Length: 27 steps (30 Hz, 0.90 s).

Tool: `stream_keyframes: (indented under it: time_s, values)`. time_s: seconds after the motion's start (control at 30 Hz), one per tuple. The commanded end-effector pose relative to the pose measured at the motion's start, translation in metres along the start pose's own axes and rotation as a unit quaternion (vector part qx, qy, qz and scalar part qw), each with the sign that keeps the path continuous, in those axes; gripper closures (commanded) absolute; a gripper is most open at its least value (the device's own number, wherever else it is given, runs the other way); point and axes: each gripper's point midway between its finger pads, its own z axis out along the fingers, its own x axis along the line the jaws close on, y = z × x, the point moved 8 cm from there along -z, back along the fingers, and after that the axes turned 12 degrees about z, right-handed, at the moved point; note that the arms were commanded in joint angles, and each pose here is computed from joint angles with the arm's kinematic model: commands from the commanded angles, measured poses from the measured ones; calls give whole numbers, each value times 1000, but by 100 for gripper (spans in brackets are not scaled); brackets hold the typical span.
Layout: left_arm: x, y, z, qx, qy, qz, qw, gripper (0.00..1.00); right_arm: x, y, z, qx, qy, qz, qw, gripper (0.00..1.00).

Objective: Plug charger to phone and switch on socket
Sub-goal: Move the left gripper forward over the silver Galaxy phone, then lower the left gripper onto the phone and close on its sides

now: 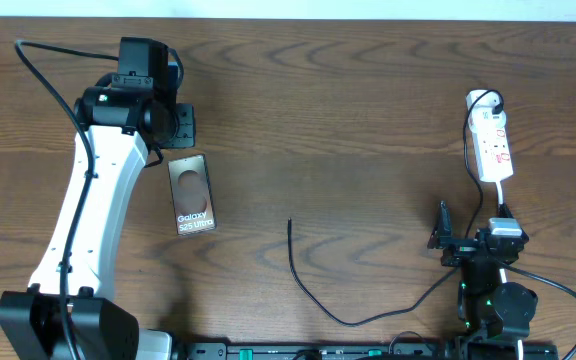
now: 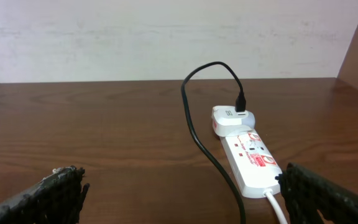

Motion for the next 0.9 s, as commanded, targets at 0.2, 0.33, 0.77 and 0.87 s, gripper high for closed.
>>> stream_keyframes:
  time_s: [0.2,0.33,0.77,0.87]
  values:
    - [-2,2,2,3,-9,-36,999,2,-1,0,0,-1,-6,5,1000,1]
    - [-4,-4,21,44,-11,-54,998,2,-1,0,0,-1,-6,5,1000,1]
    - [-11,-26,100,185,-19,-54,981,2,-1,0,0,-1,-6,5,1000,1]
    - [-18,-30,111,199,-51,-59,977,2,-1,0,0,-1,-6,5,1000,1]
